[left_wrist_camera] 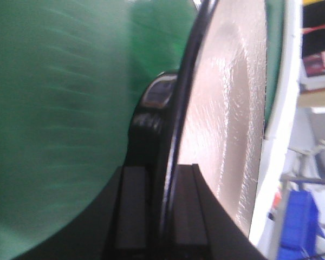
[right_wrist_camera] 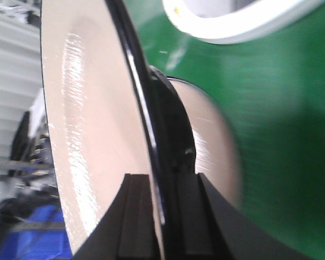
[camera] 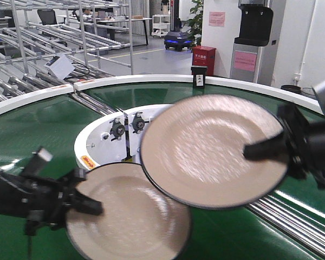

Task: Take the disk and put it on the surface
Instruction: 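Lift both plates off the conveyor, holding them upright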

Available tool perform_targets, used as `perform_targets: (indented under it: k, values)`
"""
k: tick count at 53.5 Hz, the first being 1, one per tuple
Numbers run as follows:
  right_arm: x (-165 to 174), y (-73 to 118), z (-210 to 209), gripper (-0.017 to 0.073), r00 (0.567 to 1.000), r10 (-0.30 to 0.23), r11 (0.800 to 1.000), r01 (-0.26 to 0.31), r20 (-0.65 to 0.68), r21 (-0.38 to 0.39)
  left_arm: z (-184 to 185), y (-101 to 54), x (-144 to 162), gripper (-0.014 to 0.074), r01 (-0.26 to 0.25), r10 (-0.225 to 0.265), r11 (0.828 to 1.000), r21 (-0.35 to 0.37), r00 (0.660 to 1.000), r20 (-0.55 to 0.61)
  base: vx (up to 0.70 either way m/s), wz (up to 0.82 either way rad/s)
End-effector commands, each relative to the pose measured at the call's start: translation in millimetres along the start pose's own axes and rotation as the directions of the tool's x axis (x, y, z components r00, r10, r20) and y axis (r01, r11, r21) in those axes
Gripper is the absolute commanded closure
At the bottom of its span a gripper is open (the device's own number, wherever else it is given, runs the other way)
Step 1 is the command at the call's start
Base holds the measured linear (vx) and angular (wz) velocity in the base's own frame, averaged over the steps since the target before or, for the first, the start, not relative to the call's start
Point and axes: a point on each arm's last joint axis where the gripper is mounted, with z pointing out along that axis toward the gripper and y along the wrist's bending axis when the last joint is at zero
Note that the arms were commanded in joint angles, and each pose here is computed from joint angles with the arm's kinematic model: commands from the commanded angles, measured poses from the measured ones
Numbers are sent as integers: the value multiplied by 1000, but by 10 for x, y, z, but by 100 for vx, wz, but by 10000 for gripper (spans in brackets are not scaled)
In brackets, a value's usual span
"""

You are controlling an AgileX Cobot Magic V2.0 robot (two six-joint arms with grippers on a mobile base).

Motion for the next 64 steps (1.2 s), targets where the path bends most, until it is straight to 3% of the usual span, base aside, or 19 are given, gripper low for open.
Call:
perform_targets:
  k: [1,10,20,64]
  values:
    - [-110,457,-91,568,997,1,989,10,76,-146,-72,-462,33,594,15,-24,986,166,998,52,0,0]
    - [-245,607,-135,568,994,-1,984,21,111,-178,-14,-622,140,594,8,-13,977,215,1000,19,0,0]
    - [-253,649,-173,568,988,-48,982,73,144,-175,-16,-637,177,594,9,-4,973,231,1000,-21,0,0]
    - [-245,649,-172,568,990,-50,982,73,135,-177,-18,-635,175,594,9,-5,973,231,1000,-20,0,0]
